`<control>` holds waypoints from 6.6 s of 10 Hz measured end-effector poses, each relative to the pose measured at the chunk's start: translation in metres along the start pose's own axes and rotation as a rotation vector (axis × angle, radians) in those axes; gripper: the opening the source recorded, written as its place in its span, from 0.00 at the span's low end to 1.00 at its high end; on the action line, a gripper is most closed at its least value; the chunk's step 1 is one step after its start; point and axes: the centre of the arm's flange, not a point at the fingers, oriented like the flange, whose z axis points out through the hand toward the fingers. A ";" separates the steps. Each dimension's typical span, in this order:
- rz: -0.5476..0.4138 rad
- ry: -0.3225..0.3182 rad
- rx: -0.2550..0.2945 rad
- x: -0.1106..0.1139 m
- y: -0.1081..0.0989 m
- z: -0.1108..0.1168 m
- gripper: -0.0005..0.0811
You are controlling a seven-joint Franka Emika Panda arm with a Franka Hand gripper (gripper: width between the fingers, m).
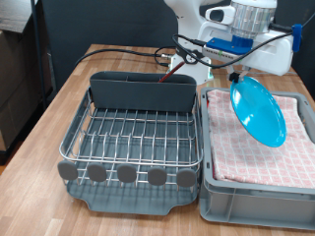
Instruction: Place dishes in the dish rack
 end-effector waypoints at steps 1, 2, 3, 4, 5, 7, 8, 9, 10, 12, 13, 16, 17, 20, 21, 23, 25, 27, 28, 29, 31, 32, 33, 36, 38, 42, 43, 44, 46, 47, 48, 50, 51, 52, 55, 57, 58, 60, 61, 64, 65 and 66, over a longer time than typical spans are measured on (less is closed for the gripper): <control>-0.013 0.025 -0.021 0.001 0.002 0.001 0.03; -0.032 0.074 -0.074 0.007 0.006 -0.003 0.03; -0.050 0.125 -0.133 0.015 0.010 -0.013 0.03; -0.071 0.183 -0.202 0.026 0.015 -0.025 0.03; -0.112 0.240 -0.247 0.037 0.019 -0.037 0.03; -0.204 0.328 -0.290 0.067 0.023 -0.052 0.03; -0.248 0.358 -0.304 0.084 0.025 -0.057 0.03; -0.295 0.382 -0.314 0.102 0.026 -0.062 0.03; -0.350 0.370 -0.309 0.119 0.025 -0.066 0.03; -0.388 0.360 -0.304 0.125 0.024 -0.069 0.03; -0.379 0.369 -0.310 0.125 0.024 -0.068 0.03; -0.416 0.468 -0.372 0.155 0.033 -0.067 0.03; -0.438 0.507 -0.391 0.173 0.038 -0.067 0.03; -0.541 0.591 -0.382 0.229 0.049 -0.070 0.03; -0.577 0.604 -0.341 0.246 0.050 -0.071 0.03; -0.604 0.606 -0.328 0.252 0.050 -0.069 0.03; -0.601 0.612 -0.333 0.250 0.048 -0.069 0.03; -0.612 0.637 -0.344 0.253 0.044 -0.070 0.03; -0.620 0.654 -0.355 0.255 0.040 -0.071 0.03; -0.627 0.665 -0.368 0.256 0.037 -0.068 0.03; -0.628 0.671 -0.378 0.258 0.032 -0.057 0.03; -0.627 0.672 -0.383 0.258 0.030 -0.048 0.03; -0.632 0.670 -0.400 0.257 0.028 -0.039 0.03; -0.623 0.669 -0.424 0.252 0.024 -0.015 0.03; -0.616 0.661 -0.414 0.245 0.023 0.002 0.03; -0.603 0.641 -0.398 0.233 0.027 0.031 0.03; -0.598 0.636 -0.397 0.230 0.029 0.037 0.03; -0.591 0.632 -0.396 0.228 0.032 0.042 0.03; -0.583 0.624 -0.390 0.223 0.035 0.050 0.03; -0.582 0.620 -0.386 0.221 0.036 0.054 0.03; -0.583 0.616 -0.382 0.219 0.037 0.057 0.03; -0.587 0.612 -0.381 0.217 0.038 0.061 0.03; -0.589 0.611 -0.380 0.216 0.038 0.062 0.03; -0.589 0.612 -0.377 0.216 0.037 0.063 0.03; -0.586 0.616 -0.372 0.217 0.036 0.062 0.19; -0.589 0.617 -0.347 0.219 0.031 0.057 0.41; -0.590 0.604 -0.323 0.222 0.028 0.052 0.64; -0.586 0.569 -0.277 0.229 0.023 0.036 0.88; -0.582 0.547 -0.255 0.233 0.020 0.026 0.88; -0.579 0.471 -0.197 0.246 0.017 -0.006 0.98; -0.586 0.449 -0.188 0.249 0.017 -0.017 0.98; -0.596 0.424 -0.182 0.253 0.017 -0.027 0.99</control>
